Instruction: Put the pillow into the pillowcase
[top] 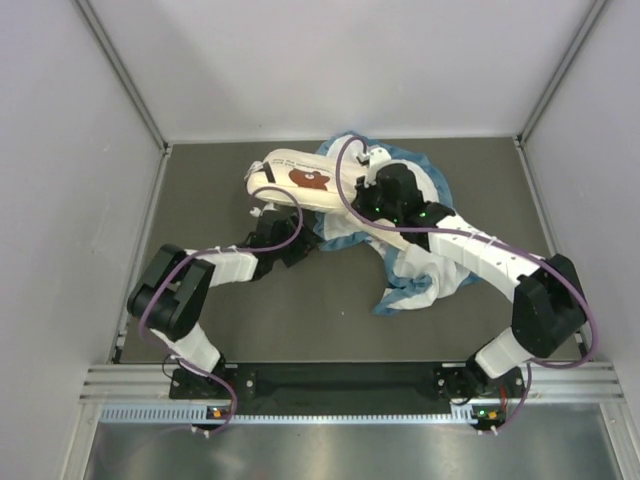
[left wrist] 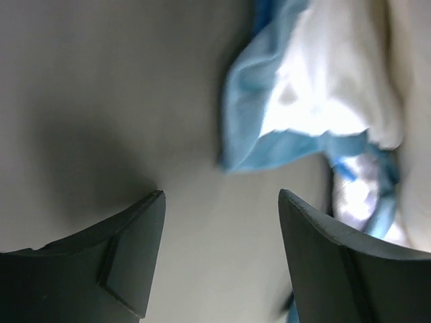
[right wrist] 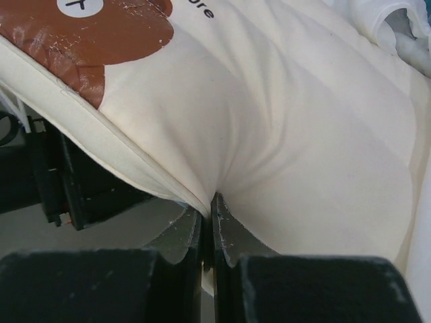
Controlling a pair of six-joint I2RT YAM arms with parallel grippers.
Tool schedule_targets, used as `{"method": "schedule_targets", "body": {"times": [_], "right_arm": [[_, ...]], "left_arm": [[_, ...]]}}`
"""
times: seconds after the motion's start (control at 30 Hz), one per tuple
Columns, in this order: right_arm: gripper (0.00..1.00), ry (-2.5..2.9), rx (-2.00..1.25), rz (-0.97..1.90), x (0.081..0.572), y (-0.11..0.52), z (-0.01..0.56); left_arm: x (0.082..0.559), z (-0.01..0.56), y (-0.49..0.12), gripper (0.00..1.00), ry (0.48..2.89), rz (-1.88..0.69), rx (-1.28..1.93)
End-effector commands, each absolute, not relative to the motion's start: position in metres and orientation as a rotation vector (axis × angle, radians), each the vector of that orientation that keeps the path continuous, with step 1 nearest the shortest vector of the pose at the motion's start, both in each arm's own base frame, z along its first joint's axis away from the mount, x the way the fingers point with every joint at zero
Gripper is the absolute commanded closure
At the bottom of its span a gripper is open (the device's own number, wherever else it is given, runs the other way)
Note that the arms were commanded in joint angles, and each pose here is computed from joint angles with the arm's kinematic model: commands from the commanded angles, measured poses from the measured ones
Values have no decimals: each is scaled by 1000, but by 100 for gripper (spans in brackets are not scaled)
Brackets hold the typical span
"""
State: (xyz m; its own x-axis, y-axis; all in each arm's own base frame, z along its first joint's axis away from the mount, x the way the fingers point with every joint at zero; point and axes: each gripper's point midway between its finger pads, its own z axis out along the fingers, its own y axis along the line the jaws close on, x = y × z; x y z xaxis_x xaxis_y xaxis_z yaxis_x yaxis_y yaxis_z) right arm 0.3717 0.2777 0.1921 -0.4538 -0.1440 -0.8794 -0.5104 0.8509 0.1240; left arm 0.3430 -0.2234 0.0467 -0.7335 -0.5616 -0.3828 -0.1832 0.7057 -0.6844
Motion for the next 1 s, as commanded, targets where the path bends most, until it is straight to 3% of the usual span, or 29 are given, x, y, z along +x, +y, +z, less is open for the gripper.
{"method": "schedule_targets", "body": {"times": [0.0,0.23,0.43,0.47,0.5,0.6,0.63,0.97], "right_arm": [[100,1822,-370,631,376,283,269],[100,1801,-328,687,372,280,276],[100,1792,-320,696,369,274,280],[100,1794,-318,697,369,274,280],[100,1792,-315,700,368,273,282],[100,1800,-311,696,367,270,281],[100,1806,-312,692,366,270,279],[100,1951,-332,652,337,252,215]], "left_arm": [[379,65,-245,29,2182,-939,-606],[394,39,-255,32,2159,-865,-729],[404,21,-271,50,2135,-869,-792],[407,23,-274,55,2130,-878,-788],[407,25,-279,68,2130,-886,-774],[415,40,-289,97,2086,-933,-721],[415,49,-290,100,2070,-946,-702],[392,142,-229,100,2088,-727,-482]]}}
